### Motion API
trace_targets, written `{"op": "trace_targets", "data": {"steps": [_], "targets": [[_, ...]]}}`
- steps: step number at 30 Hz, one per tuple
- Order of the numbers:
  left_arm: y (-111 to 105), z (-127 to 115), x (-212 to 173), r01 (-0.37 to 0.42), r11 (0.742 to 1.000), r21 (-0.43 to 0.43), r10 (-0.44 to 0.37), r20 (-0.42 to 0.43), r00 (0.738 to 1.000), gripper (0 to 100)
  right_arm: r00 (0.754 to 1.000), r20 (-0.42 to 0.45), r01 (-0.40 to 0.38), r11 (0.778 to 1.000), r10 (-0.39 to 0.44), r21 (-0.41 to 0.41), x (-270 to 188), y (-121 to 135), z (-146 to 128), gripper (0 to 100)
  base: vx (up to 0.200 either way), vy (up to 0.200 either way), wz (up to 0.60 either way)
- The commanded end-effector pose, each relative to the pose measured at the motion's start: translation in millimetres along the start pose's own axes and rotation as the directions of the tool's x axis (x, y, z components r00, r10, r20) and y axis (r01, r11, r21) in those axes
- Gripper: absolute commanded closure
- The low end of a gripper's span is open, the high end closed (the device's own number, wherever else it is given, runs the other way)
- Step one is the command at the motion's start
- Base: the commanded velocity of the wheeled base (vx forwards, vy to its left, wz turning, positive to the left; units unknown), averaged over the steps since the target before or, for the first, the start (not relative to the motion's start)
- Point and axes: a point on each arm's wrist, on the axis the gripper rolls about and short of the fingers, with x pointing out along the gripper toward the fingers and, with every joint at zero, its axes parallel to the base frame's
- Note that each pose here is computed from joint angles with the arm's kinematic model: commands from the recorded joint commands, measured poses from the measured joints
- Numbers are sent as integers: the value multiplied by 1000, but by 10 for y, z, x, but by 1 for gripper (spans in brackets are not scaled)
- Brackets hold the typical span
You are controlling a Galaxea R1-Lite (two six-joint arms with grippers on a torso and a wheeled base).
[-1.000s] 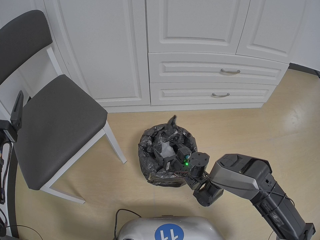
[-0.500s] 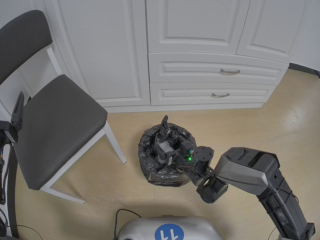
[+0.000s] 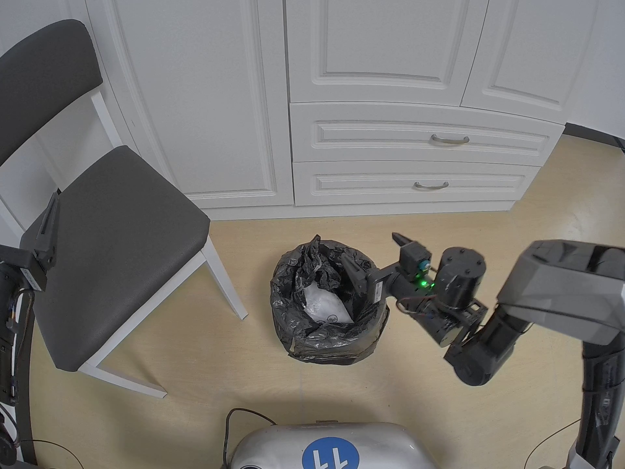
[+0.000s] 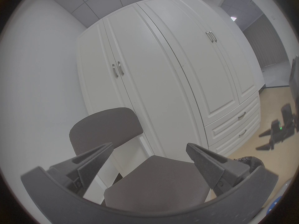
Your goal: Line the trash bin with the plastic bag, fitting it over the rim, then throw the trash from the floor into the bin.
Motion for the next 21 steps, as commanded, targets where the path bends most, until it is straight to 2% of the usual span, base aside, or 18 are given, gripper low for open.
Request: {"op": "trace_targets", "data": {"steps": [1,2,3,5,7,8,11,16,21], "targets": [[13,-16,-22,2,1000,-3,-2,2,1000,0,993,76,89,995,-86,-34,-537,-405,846,0,0,0,0],[16,-14,-24,1,1000,-4,-1,3,1000,0,993,74,93,995,-91,-34,-554,-418,860,0,0,0,0],[47,7,-54,-6,1000,-18,6,15,1000,0,986,49,160,986,-158,-39,-806,-569,1073,0,0,0,0],[78,51,-71,-13,998,-62,15,32,999,0,975,25,222,975,-222,-19,-1075,-703,1281,0,0,0,0],[104,101,-77,-19,996,-87,24,52,998,0,970,16,243,970,-243,2,-1202,-747,1364,0,0,0,0],[190,259,-71,-44,991,-127,57,98,994,0,962,17,273,961,-274,45,-1528,-807,1579,0,0,0,0],[392,515,-114,-72,986,-153,93,132,987,0,941,27,336,941,-338,48,-1974,-914,1866,0,0,0,0],[743,836,-319,-78,977,-198,101,107,989,0,900,113,413,907,-420,81,-2723,-930,2265,0,0,0,0],[1053,1034,-659,-89,950,-298,106,40,994,0,829,245,487,865,-502,123,-3557,-806,2380,0,0,0,0]]}}
